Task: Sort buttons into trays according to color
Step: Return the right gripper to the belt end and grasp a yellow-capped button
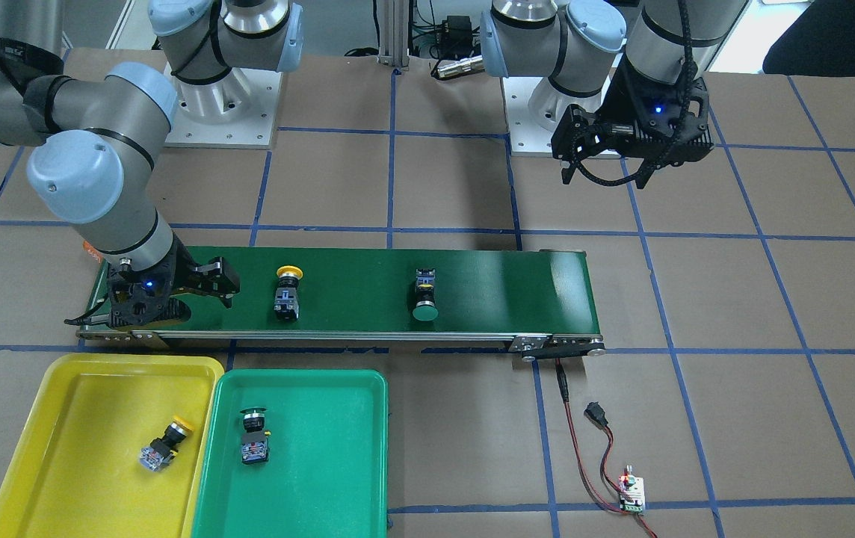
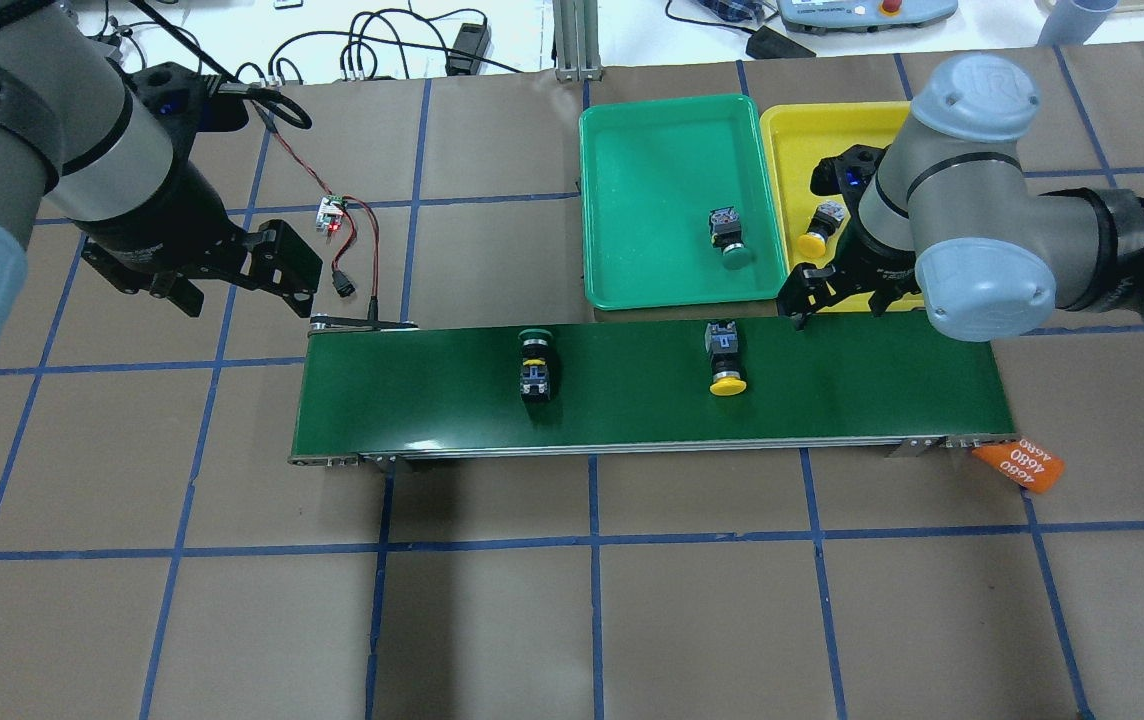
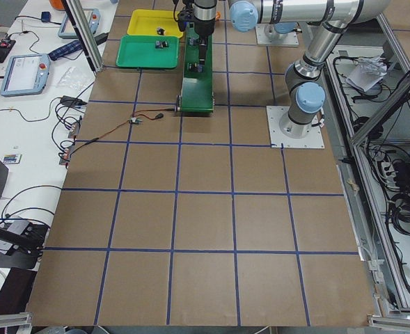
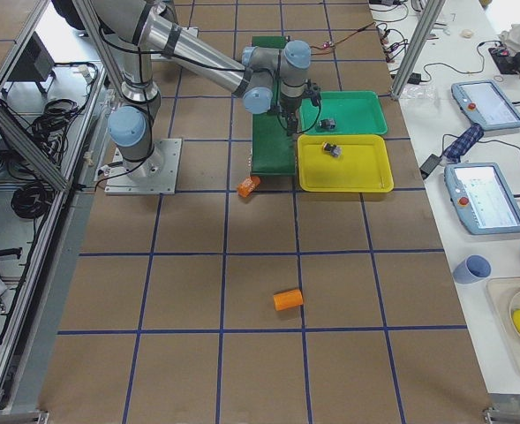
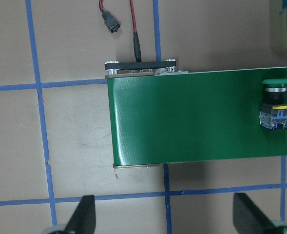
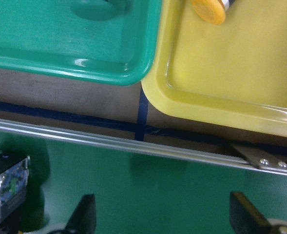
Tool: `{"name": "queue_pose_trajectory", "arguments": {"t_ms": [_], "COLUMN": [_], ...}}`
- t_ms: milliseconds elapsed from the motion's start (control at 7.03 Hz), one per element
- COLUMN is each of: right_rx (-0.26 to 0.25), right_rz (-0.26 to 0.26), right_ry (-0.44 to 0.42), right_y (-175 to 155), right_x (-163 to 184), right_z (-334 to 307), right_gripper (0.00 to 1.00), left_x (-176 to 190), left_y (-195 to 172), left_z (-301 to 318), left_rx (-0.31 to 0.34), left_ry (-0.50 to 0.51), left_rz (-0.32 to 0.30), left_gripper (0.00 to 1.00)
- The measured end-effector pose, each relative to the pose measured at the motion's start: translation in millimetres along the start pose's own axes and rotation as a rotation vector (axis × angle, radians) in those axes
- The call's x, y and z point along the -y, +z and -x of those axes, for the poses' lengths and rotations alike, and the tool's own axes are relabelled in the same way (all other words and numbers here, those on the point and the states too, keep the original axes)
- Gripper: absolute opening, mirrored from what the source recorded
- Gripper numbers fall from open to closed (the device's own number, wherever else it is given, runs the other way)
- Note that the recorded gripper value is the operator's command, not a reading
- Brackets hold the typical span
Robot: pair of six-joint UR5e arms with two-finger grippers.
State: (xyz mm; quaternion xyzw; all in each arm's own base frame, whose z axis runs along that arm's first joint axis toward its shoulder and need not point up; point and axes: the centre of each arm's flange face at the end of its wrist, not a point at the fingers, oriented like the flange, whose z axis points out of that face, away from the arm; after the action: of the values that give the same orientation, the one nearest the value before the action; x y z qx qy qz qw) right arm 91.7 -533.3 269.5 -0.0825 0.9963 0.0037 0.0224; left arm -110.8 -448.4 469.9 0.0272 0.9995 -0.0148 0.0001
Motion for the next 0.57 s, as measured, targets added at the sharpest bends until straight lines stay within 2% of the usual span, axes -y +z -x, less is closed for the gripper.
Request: {"name": "queue_pose_trajectory", "arguments": {"t_ms": [284, 569], "right_rx": [-0.007, -0.037], "right_rz": [0.005, 0.012], "right_ry": [0.021, 0.059], "right_y": [0.0, -5.9], "right_x": [-0.8, -8.5], "right_z": [-0.6, -1.6], "right_gripper": [0.99, 0.99], "left_x": [-0.1, -2.3], "left_y": [0.2, 2.9], "left_z": [0.1, -0.9], "left_rx": [0.0, -0.001], "left_ry": [0.001, -0.002], "left_rz": [0.001, 0.005], "left_gripper": [1.0, 1.0]}}
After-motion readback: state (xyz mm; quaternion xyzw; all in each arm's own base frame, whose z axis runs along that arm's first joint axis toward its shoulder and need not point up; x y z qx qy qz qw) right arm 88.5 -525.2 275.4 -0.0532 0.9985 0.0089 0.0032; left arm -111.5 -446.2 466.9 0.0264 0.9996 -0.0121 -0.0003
